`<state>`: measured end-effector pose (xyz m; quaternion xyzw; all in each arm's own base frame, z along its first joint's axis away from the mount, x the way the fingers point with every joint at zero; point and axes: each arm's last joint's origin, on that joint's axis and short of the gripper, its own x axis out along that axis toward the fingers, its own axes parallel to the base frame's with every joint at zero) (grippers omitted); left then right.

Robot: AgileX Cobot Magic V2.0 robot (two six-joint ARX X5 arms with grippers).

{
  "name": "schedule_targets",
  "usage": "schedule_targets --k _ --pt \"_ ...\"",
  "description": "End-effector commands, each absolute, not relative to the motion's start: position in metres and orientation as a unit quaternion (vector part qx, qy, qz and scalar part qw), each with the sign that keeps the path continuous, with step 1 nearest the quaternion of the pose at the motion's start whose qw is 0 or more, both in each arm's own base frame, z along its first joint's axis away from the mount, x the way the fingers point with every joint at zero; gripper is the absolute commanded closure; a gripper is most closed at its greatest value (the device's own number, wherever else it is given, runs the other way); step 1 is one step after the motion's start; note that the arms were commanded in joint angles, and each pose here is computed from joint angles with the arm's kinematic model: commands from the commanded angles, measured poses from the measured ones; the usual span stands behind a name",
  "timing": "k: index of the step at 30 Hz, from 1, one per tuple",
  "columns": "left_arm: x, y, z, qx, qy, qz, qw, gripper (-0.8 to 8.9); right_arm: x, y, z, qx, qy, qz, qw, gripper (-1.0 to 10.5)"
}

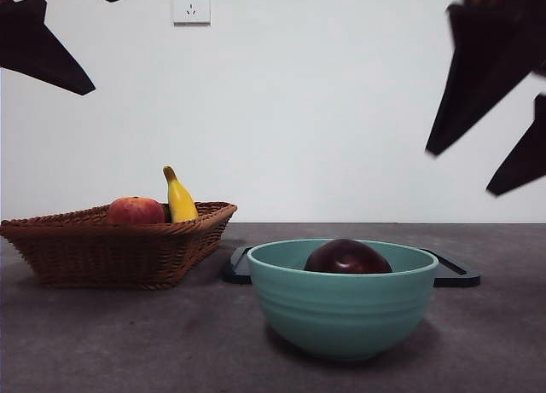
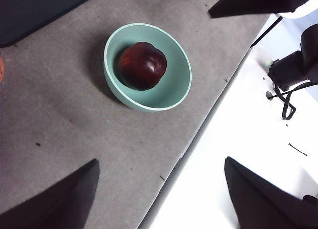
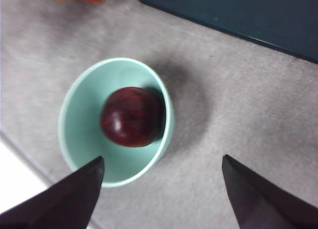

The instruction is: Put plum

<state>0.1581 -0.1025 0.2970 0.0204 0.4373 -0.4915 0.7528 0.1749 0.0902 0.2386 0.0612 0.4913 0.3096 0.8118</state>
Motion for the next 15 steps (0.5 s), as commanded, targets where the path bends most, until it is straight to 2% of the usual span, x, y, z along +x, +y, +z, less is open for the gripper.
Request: schedule_targets --k 1,6,13,15 --pt "0.159 -0.104 0.299 0.024 0.429 -0.500 0.752 4.12 0.181 0.099 0.232 0.057 0.501 0.300 0.810 5.7" --pt "0.159 -0.104 0.299 0.024 0.429 -0.500 0.752 4.12 0.191 0.115 0.219 0.037 0.502 0.301 0.810 6.4" --pt "0.159 -0.104 0.299 0.024 0.429 -0.500 0.752 4.12 0.201 0.130 0.200 0.014 0.518 0.289 0.805 6.4" --pt "0.159 -0.104 0.299 0.024 0.429 -0.500 0.752 4.12 0.204 0.134 0.194 0.008 0.522 0.286 0.804 6.8"
